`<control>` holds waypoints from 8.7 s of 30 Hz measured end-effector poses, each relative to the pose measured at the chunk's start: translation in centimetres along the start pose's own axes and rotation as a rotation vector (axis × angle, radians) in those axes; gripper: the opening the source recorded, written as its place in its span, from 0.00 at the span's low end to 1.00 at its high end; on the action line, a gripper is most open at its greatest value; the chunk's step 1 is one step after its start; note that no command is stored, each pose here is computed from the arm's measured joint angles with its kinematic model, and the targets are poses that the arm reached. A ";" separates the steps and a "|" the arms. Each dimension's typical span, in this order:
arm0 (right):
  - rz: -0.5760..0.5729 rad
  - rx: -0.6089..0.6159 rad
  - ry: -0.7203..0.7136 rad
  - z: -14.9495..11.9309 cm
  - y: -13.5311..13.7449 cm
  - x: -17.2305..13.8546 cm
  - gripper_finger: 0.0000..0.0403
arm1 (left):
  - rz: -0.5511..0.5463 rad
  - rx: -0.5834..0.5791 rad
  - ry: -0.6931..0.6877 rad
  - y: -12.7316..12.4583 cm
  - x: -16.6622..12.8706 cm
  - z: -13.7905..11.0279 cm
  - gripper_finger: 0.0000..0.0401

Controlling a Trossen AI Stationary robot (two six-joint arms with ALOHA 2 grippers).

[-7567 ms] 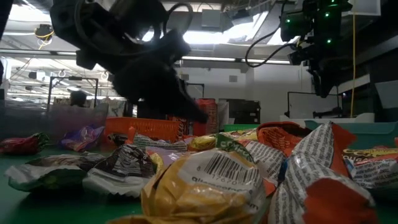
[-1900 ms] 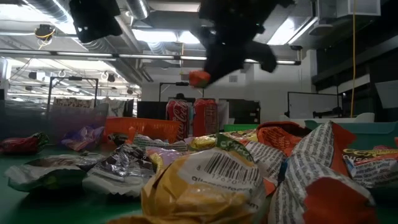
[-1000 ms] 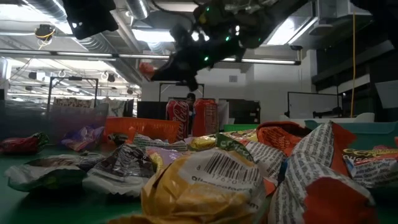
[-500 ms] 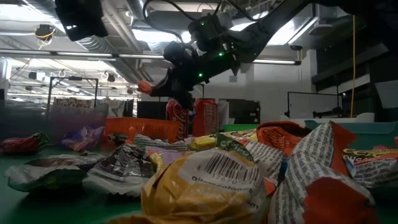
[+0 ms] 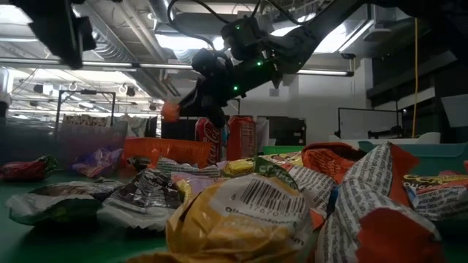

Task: Sort candy
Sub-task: Put the orange chocolate into the orange bin, then put the red candy into the black bin, then put the violet gummy into the white bin

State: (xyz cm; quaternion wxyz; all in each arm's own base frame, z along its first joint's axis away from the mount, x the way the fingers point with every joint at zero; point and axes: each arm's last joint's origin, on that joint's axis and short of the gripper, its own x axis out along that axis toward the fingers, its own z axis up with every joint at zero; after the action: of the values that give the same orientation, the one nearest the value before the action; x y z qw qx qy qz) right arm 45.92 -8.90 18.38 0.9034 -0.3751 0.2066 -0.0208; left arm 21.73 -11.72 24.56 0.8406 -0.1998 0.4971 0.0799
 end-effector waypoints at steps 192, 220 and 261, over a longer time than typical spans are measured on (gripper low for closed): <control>0.443 0.524 0.629 4.2 2.6 -17.0 0.38 | 0.355 0.408 0.310 4.4 11.8 3.4 0.00; 0.577 1.000 0.516 5.7 2.6 -16.3 0.38 | 0.221 0.121 -0.536 0.8 10.2 10.0 0.00; 0.547 0.998 0.383 6.5 1.9 -15.7 0.02 | 0.232 0.036 -0.734 0.3 9.3 11.5 0.01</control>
State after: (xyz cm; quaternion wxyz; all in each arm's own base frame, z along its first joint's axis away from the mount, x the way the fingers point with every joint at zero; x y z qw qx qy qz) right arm 33.88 -0.13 26.79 0.8897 0.1717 0.4199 0.0508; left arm 35.40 -7.27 21.32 0.9514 -0.0854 0.1836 0.2319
